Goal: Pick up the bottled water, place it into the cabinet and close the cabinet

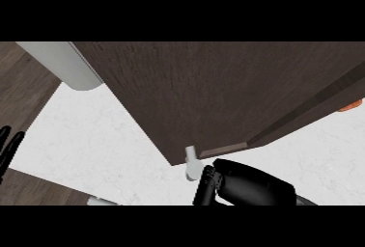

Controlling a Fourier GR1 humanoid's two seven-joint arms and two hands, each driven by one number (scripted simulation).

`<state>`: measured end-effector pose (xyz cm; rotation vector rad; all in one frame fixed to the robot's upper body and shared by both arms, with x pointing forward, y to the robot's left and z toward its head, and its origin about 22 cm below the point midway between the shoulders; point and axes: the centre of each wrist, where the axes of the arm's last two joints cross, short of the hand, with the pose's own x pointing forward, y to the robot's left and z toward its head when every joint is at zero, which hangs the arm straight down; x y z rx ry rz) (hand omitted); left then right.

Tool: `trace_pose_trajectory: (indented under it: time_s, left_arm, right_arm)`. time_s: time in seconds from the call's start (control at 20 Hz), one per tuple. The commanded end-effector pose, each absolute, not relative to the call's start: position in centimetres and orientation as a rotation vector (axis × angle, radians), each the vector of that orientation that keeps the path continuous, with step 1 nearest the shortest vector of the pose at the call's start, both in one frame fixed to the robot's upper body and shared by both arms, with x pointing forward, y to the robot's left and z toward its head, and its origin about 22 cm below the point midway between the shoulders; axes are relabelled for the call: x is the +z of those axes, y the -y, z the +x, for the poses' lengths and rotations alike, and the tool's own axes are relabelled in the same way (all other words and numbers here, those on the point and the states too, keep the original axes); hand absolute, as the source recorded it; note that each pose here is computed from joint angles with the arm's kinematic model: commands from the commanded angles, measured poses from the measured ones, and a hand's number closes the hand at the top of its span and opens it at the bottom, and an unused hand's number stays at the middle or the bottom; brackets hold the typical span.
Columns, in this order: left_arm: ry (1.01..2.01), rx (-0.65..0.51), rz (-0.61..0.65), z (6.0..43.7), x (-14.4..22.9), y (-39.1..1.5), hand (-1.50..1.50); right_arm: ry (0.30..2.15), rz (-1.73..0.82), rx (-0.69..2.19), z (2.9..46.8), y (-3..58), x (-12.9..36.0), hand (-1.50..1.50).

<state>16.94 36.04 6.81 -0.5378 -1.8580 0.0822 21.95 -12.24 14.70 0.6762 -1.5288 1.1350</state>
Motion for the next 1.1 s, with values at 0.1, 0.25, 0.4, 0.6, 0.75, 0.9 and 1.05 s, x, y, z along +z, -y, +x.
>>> trace_pose_trajectory:
  time_s: [0.1, 0.25, 0.4, 0.6, 0.75, 0.9, 1.05]
  left_arm:
    - [1.849, 0.117, -0.507, 16.8, 6.2, -37.1, -1.50]
    - [1.857, 0.114, -0.511, 16.8, 6.4, -37.3, -1.50]
    - [1.868, 0.120, -0.502, 16.9, 6.1, -37.4, -1.50]
    - [1.874, 0.120, -0.512, 16.3, 6.1, -37.5, -1.50]
    - [1.863, 0.144, -0.502, 16.0, 5.4, -37.5, -1.50]
    - [1.876, 0.141, -0.496, 16.0, 6.2, -38.5, -1.50]
    - [1.872, 0.161, -0.504, 15.5, 5.3, -38.1, -1.50]
  right_arm:
    - [1.442, 0.576, 1.052, 26.8, 6.8, 16.2, 1.50]
    - [1.432, 0.530, 1.014, 29.6, 5.5, 17.2, 1.50]
    - [1.495, 0.445, 0.911, 31.7, 4.5, 18.4, 1.50]
    - [1.540, 0.359, 0.756, 34.7, 3.9, 19.6, 1.50]
    - [1.579, 0.303, 0.659, 36.6, 3.4, 20.4, 1.50]
    - [1.593, 0.288, 0.587, 37.7, 3.0, 21.4, 1.50]
    - [1.589, 0.288, 0.484, 38.2, 3.2, 20.4, 1.50]
